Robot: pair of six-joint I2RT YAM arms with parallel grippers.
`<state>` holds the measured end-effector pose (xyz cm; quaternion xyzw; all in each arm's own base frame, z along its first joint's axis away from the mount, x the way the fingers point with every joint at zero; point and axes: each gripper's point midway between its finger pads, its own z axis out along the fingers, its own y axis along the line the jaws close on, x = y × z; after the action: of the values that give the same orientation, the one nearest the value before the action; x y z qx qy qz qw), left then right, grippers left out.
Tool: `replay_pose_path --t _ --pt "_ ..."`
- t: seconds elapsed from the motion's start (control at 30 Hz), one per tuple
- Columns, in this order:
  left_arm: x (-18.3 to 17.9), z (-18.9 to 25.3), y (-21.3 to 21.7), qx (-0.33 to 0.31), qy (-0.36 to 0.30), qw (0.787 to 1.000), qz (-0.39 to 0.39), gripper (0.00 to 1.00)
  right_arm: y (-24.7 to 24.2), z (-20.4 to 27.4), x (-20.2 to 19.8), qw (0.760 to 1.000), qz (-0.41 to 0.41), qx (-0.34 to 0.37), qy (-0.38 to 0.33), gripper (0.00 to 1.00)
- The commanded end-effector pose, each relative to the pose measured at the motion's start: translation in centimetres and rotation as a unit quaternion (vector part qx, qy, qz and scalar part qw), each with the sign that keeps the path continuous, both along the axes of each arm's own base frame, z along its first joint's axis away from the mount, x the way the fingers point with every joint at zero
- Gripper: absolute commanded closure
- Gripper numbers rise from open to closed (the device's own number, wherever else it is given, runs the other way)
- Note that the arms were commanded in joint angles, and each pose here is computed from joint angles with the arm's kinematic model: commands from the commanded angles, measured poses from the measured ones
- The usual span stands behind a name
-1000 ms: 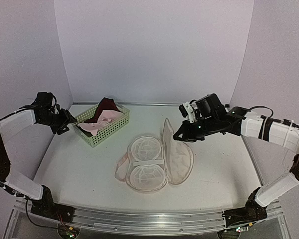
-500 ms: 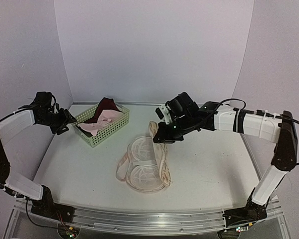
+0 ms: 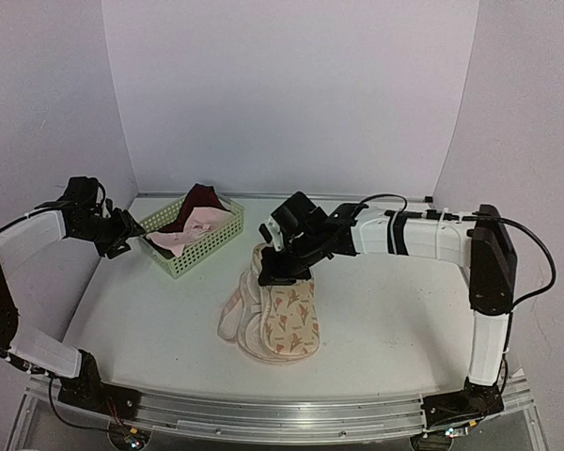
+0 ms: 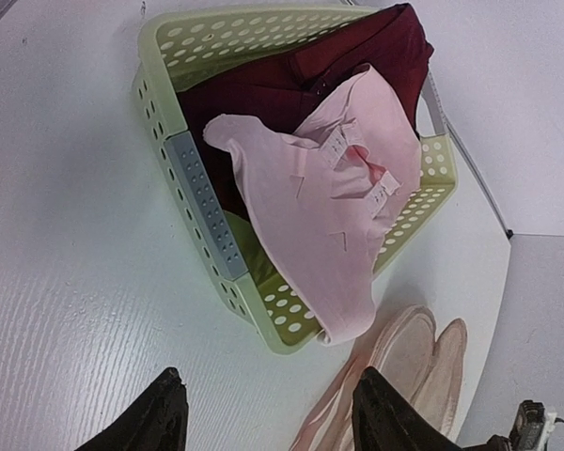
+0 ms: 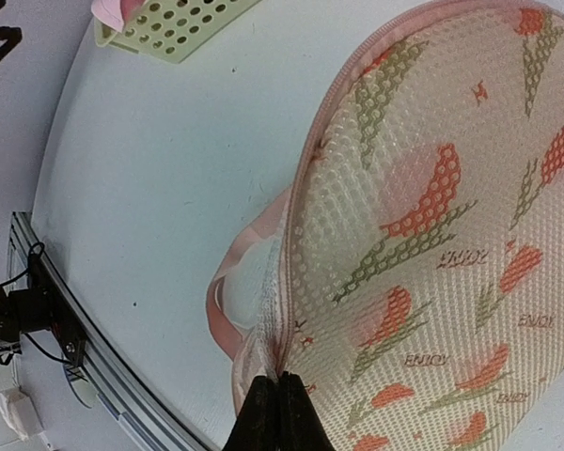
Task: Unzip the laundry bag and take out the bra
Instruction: Close the laundry bag lid on the laundry bag.
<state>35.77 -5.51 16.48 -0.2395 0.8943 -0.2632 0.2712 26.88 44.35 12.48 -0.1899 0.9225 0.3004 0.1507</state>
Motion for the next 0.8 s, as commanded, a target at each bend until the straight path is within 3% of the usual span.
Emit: replay_pose_path --t 0.0,0.27,0.47,0.77 --pt "-0.3 1.0 -0.4 -0.001 -0.021 1.000 -0.015 0.40 2.1 0.4 0.5 1.000 0.003 0.017 -0.004 0.96" --pt "-0.4 1.1 -0.5 -0.002 -0.022 1.000 -0.017 0.40 3.9 0.3 0.9 0.999 0.006 0.033 -0.001 0.88" --pt "-0.4 1.3 -0.5 -0.003 -0.026 1.000 -0.017 0.40 4.9 3.0 1.3 0.998 0.008 0.065 -0.021 0.60" --pt "-0.5 2.5 -0.7 0.000 -0.045 0.999 -0.027 0.39 3.0 7.2 2.2 0.992 -0.012 0.080 -0.096 0.35"
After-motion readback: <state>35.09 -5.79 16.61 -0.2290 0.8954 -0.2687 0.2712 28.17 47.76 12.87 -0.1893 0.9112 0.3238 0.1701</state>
